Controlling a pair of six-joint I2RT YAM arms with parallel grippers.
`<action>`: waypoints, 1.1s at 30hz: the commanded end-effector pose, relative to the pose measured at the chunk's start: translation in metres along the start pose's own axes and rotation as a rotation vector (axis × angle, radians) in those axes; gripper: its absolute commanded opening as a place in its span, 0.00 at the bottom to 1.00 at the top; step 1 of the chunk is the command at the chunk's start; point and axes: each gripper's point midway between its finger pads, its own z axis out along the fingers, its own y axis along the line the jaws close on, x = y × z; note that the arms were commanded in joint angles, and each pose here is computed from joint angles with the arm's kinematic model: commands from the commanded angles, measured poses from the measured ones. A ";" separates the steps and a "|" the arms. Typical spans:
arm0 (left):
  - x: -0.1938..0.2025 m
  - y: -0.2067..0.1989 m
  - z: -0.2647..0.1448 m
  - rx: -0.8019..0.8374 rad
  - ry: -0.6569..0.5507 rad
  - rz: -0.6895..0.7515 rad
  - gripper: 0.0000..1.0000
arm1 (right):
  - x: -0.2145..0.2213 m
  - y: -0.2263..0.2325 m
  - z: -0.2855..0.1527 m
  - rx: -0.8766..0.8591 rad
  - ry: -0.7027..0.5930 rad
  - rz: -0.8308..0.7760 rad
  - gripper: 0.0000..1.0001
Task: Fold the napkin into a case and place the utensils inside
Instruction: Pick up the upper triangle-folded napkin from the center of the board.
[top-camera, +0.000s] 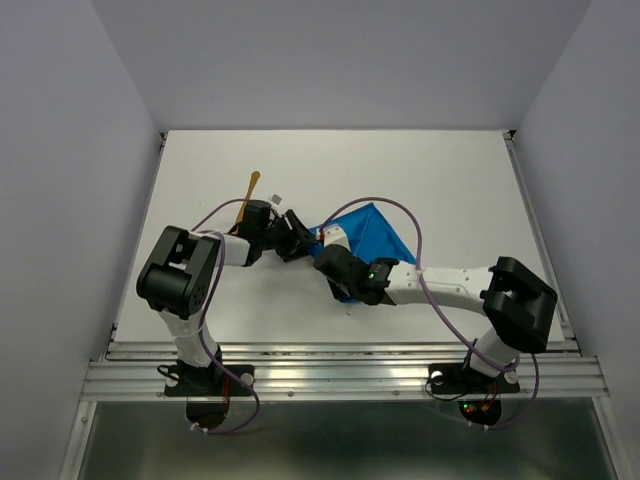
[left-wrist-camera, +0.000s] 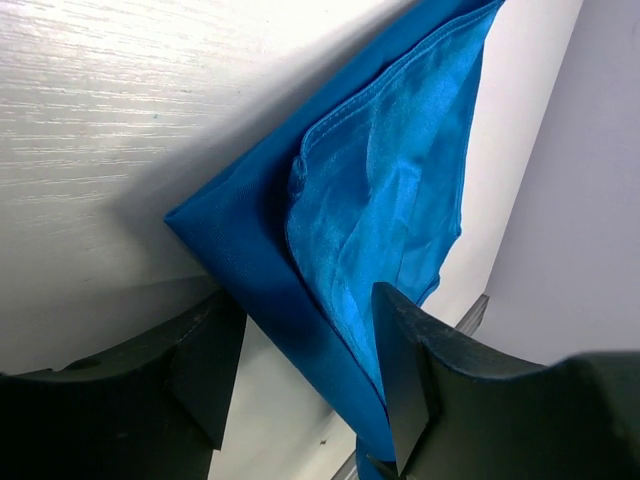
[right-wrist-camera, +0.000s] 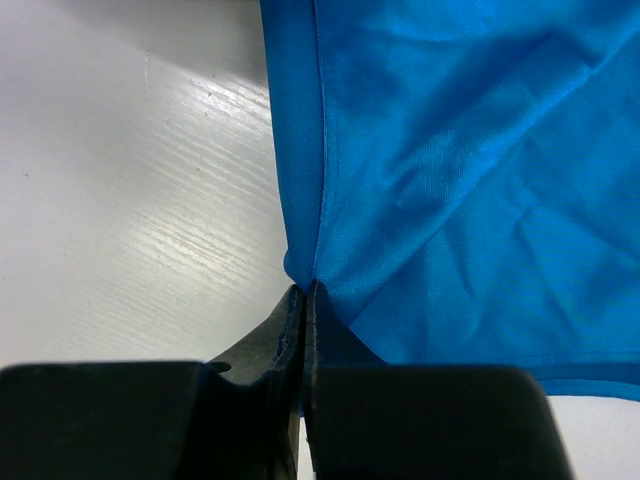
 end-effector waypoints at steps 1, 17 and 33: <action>-0.005 0.002 0.006 -0.018 -0.025 -0.005 0.63 | -0.018 0.005 -0.011 -0.026 -0.072 0.043 0.01; -0.016 -0.007 0.008 -0.027 -0.069 -0.042 0.00 | -0.004 0.006 -0.009 -0.048 -0.033 0.009 0.01; -0.020 -0.017 -0.015 -0.100 -0.125 -0.124 0.00 | -0.006 0.019 -0.013 -0.021 -0.001 -0.140 0.62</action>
